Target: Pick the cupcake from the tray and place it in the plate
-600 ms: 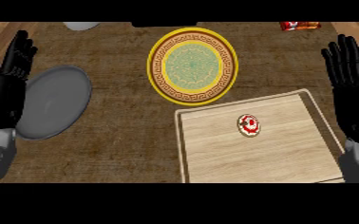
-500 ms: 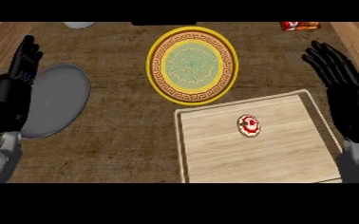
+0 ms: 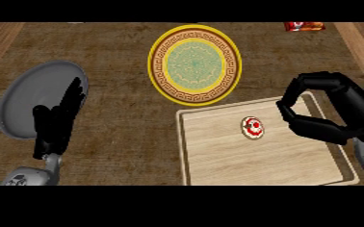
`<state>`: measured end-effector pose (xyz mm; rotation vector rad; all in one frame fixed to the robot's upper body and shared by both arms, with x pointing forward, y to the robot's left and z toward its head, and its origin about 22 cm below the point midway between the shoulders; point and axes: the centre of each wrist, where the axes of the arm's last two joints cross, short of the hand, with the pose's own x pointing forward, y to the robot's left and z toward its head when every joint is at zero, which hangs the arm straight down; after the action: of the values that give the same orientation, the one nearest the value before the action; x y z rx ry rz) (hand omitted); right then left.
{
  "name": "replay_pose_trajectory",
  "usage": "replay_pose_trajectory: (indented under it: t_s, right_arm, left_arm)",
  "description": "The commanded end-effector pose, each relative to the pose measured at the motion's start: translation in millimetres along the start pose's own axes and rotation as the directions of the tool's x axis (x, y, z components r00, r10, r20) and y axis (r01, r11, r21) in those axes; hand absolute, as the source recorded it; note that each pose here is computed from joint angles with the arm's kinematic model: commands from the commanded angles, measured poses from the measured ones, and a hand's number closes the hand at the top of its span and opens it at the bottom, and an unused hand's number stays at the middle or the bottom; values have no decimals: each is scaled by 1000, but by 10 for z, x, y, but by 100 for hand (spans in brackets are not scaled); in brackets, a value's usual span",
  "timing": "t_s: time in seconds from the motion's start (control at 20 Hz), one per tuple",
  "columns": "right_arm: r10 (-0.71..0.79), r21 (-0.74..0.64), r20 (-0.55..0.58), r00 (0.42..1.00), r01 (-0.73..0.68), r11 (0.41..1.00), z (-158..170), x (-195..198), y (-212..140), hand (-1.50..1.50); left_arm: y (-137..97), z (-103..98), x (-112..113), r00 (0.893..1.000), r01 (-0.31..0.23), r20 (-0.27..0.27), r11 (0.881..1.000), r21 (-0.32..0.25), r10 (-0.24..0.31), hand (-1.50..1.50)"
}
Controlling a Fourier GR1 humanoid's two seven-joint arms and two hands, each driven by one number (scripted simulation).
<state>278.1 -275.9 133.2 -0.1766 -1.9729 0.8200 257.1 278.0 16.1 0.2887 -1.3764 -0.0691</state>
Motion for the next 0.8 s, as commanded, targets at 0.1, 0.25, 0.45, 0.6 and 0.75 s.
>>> replay_pose_trajectory:
  t_s: [0.1,0.25,0.45,0.6,0.75]
  right_arm:
    - [-522,-163,-23,853,512,844,297,-525,711,-150]
    - [-562,36,73,824,561,827,347,-683,609,-150]
    - [-341,238,20,940,327,915,458,-947,322,-150]
    - [-97,311,38,995,80,947,309,-787,160,-150]
    - [78,329,56,995,-92,940,111,-580,-34,-150]
  left_arm:
    - [-121,29,-137,997,-45,-64,999,-12,44,0]
    - [-377,48,-211,995,-50,-90,998,-24,48,0]
    - [-388,171,-292,995,-34,-100,999,-41,30,0]
    - [-379,72,-257,995,-46,-89,998,-29,44,0]
    - [-373,5,-131,994,-51,-93,998,-21,49,0]
